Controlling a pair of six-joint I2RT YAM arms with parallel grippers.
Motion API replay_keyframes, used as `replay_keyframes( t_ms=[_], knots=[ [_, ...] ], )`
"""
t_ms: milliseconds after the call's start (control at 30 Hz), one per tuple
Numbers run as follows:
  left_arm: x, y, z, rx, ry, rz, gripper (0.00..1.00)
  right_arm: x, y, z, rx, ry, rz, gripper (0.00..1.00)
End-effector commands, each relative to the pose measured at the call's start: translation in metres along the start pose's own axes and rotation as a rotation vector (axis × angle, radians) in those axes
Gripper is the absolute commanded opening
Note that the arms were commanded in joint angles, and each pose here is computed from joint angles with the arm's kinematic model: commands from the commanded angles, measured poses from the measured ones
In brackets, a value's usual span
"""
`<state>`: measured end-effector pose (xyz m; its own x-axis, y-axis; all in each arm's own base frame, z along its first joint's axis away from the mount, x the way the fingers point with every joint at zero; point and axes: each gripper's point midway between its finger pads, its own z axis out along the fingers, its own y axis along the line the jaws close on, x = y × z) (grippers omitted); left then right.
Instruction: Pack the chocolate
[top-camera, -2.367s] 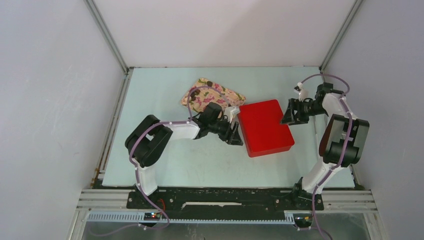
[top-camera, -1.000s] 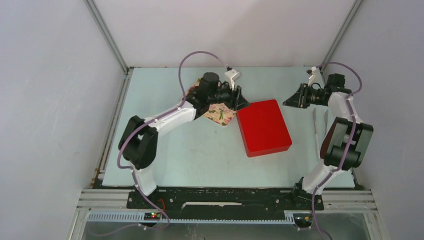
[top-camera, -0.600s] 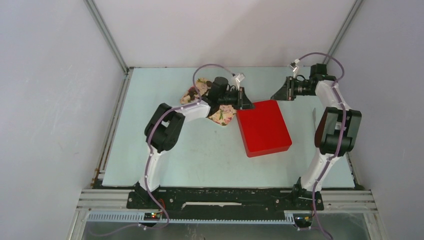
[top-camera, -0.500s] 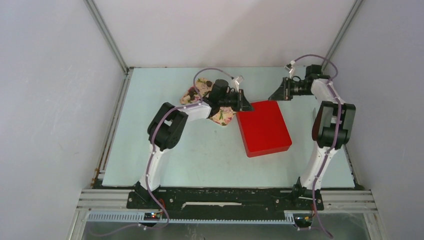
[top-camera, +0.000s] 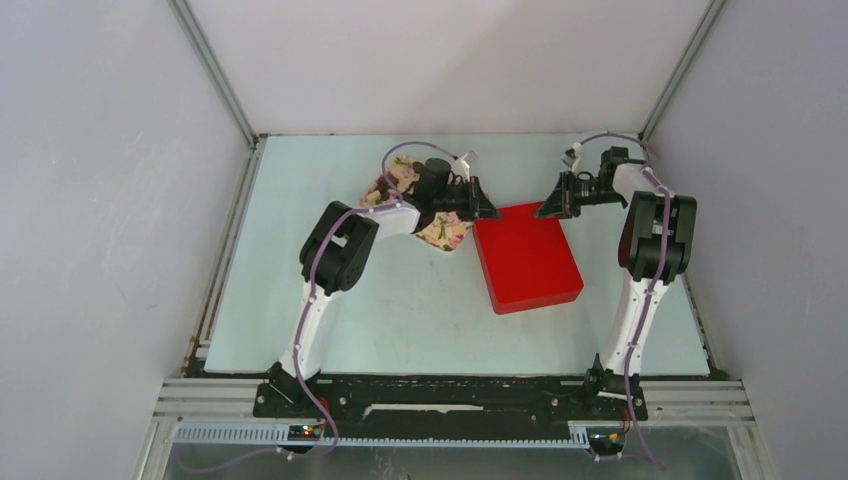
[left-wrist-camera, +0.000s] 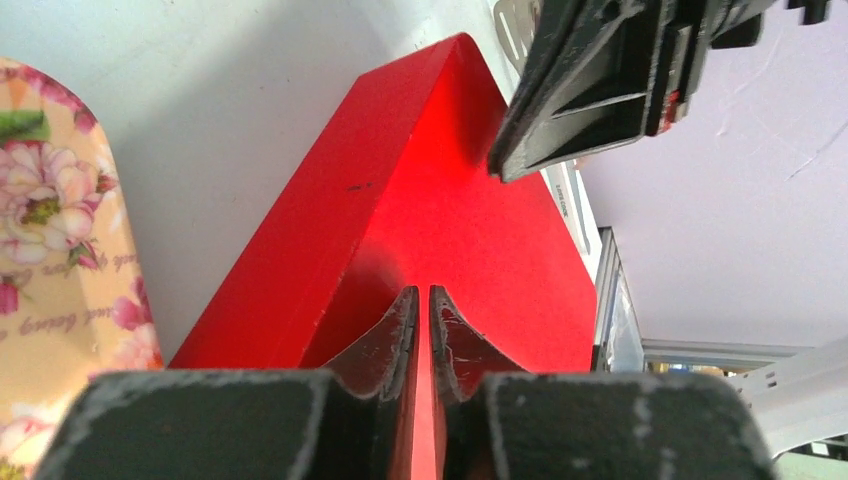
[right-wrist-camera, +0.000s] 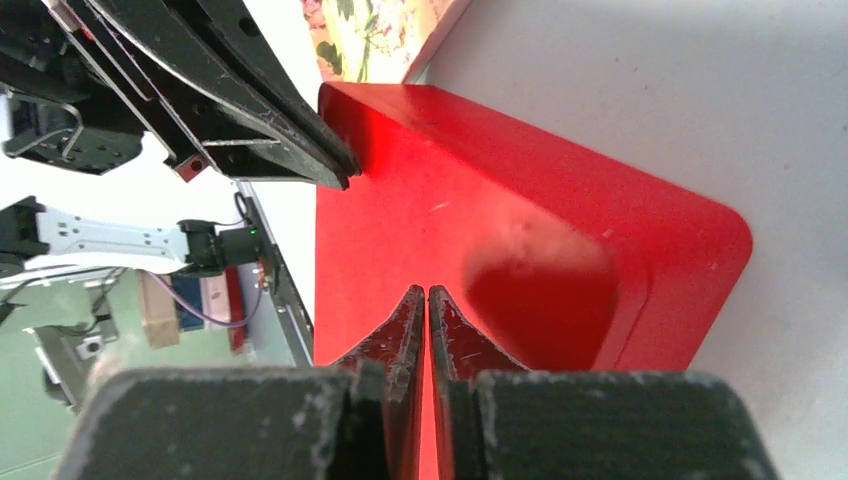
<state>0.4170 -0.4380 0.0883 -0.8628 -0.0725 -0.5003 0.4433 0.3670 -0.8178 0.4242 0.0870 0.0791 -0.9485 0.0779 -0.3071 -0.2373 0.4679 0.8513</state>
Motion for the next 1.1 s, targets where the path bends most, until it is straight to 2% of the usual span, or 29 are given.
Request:
replay_keyframes(
  t_ms=[0,100,200,400,500,600,733,800,867,1000,1067],
  knots=[
    [-0.040,-0.067,-0.028,0.069,-0.059,0.192,0.14,-0.017,0.040,-0.027,0.083,-0.070,-0.170,0.08],
    [-0.042,-0.094,-0.046,0.106,-0.060,0.260,0.14,-0.014,0.057,-0.035,0.094,-0.081,-0.192,0.08],
    [-0.025,-0.104,-0.064,0.130,-0.035,0.283,0.15,0.006,0.068,-0.040,0.104,-0.068,-0.221,0.09],
    [0.027,-0.109,-0.072,0.201,0.068,0.264,0.15,0.054,0.053,-0.039,0.123,0.044,-0.232,0.09],
    [0.064,-0.096,-0.062,0.177,0.152,0.291,0.15,0.075,0.034,-0.037,0.111,0.105,-0.153,0.09],
    [0.100,-0.076,-0.050,0.161,0.228,0.222,0.16,0.090,0.009,-0.033,0.119,0.147,-0.024,0.09],
    [0.134,-0.036,-0.034,0.119,0.279,0.019,0.16,0.108,-0.024,-0.027,0.178,0.210,0.092,0.09],
    [0.138,-0.026,-0.029,0.117,0.278,-0.044,0.16,0.108,-0.026,-0.026,0.169,0.206,0.107,0.09],
    [0.132,-0.027,-0.028,0.125,0.262,-0.049,0.16,0.105,-0.024,-0.029,0.168,0.191,0.100,0.09],
    [0.110,-0.049,-0.033,0.156,0.233,0.043,0.17,0.096,-0.014,-0.036,0.136,0.143,0.077,0.09],
    [0.094,-0.065,-0.039,0.170,0.222,0.132,0.19,0.089,-0.005,-0.042,0.109,0.106,0.055,0.10]
  ],
)
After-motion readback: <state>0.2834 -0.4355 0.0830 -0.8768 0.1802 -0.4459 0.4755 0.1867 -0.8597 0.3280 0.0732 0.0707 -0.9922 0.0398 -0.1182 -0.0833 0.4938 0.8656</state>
